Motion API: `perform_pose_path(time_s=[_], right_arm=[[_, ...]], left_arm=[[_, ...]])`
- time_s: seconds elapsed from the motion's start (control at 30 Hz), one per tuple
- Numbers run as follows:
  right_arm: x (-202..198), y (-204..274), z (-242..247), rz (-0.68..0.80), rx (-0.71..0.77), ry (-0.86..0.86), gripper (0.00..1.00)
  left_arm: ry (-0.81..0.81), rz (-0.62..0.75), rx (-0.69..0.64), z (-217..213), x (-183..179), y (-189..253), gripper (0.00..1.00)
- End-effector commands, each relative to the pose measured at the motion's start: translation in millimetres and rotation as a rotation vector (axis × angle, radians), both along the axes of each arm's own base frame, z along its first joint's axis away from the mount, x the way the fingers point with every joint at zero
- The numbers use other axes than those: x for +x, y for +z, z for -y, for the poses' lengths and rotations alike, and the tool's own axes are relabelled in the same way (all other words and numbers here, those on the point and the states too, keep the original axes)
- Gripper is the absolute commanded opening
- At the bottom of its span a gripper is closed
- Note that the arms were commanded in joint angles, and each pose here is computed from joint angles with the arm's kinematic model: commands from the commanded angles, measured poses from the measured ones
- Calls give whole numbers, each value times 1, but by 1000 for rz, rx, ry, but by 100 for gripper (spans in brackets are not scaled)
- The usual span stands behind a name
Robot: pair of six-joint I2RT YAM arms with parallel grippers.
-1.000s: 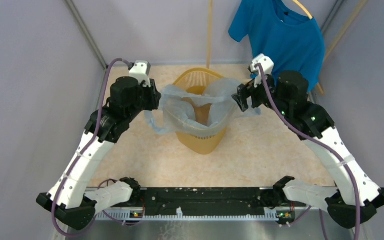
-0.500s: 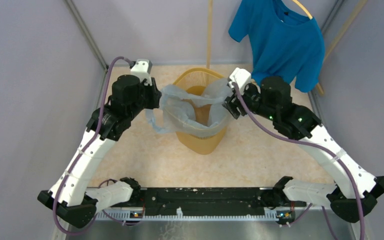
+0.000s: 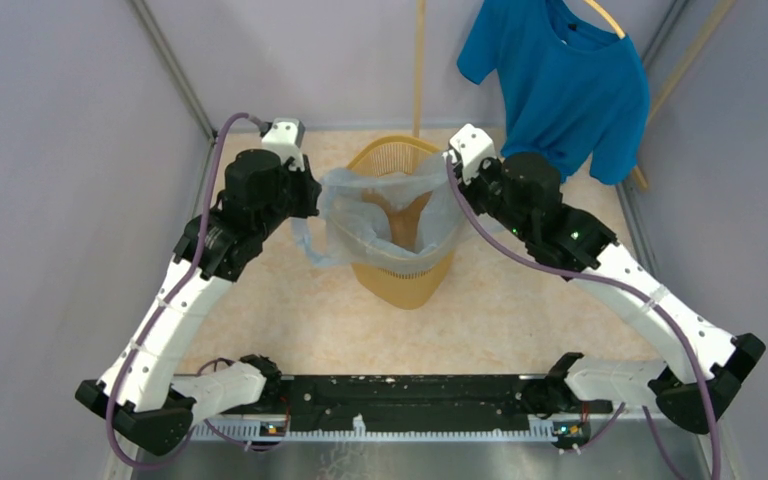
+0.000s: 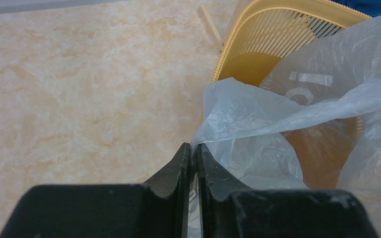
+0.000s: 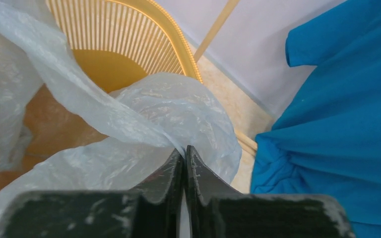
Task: Put the trash bags into the trash bin
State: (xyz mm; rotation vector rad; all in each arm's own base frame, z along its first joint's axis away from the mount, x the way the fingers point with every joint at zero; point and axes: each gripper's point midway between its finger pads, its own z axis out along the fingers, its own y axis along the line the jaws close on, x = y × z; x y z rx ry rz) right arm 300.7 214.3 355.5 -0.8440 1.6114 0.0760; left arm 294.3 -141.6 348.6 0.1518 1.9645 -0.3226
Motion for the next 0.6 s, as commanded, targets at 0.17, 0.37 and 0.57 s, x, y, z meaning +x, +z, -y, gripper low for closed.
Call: perform_pose_path(time_s=[0.17, 0.37, 0.57], right_arm=[[39, 9, -14, -89, 164, -78, 0], [64, 9, -16, -272, 294, -46, 0], [90, 9, -19, -393, 403, -41, 0]], left_arm=[[52, 30, -7, 1, 20, 17, 4], [53, 15, 8, 3, 37, 11, 0], [65, -7, -16, 1, 50, 1, 0]])
